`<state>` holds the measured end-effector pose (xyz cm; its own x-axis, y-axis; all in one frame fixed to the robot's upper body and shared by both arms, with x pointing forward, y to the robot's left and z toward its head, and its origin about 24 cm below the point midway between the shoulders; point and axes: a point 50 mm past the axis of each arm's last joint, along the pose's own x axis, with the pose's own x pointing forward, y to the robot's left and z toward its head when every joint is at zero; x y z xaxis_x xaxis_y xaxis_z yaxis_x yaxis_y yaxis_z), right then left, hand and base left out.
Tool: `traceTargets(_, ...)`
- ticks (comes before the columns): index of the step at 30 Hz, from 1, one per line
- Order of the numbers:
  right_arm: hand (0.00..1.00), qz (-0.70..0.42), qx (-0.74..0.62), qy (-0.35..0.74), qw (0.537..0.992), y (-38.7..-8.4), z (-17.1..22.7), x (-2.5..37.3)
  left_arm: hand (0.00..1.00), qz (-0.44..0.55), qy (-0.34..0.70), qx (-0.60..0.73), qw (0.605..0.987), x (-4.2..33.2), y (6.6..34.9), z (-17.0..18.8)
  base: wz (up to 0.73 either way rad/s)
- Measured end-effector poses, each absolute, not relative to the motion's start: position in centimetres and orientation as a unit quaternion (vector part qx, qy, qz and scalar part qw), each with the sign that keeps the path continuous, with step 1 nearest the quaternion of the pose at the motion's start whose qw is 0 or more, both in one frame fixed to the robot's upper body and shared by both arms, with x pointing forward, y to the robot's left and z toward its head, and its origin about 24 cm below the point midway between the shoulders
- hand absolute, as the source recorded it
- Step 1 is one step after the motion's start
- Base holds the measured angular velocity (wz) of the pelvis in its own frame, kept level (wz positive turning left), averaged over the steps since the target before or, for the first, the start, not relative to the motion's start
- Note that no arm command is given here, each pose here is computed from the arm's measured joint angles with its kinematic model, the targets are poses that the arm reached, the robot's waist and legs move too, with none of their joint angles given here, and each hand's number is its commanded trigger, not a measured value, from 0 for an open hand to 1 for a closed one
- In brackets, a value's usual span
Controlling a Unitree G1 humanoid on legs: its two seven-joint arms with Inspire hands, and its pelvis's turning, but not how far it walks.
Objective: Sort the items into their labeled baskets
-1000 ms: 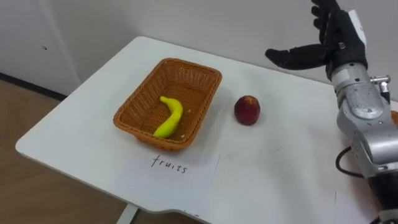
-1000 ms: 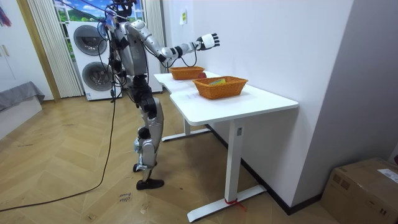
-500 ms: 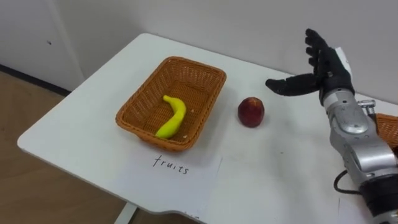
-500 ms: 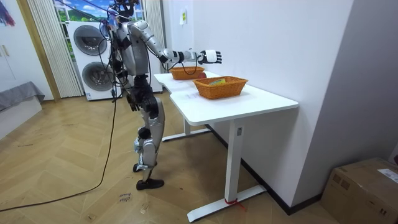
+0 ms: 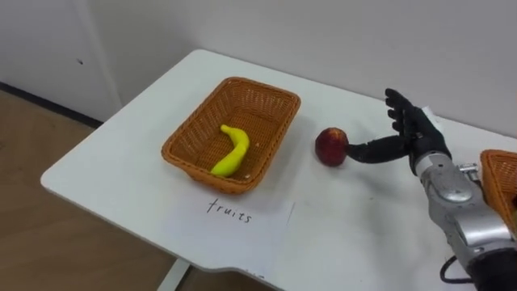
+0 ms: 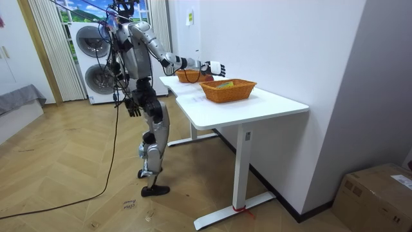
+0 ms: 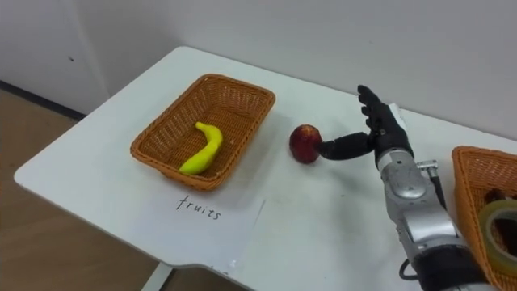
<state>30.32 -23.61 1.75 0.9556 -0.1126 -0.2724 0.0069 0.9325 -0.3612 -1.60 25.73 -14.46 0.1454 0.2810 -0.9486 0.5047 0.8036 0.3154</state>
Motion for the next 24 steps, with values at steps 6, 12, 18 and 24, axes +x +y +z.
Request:
traceTargets(6, 0.00, -0.023, -0.187, 0.157, 0.969, -23.7, 1.1, 29.6, 0.00, -0.089, 0.669, 0.295, 0.676, -3.8, 25.5, -14.4, 0.02)
traceTargets(12, 0.00, -0.016, -0.189, 0.181, 0.965, -24.0, -0.2, 28.4, 0.00, -0.100, 0.685, 0.290, 0.660, -5.3, 25.2, -14.4, 0.07)
traceTargets(18, 0.00, -0.005, -0.189, 0.207, 0.960, -24.2, -1.6, 27.1, 0.00, -0.101, 0.686, 0.290, 0.660, -5.4, 25.1, -14.4, 0.01)
traceTargets(24, 0.00, 0.008, -0.220, 0.204, 0.954, -24.1, -1.5, 27.0, 0.00, -0.105, 0.688, 0.286, 0.659, -5.7, 25.1, -14.4, 0.00)
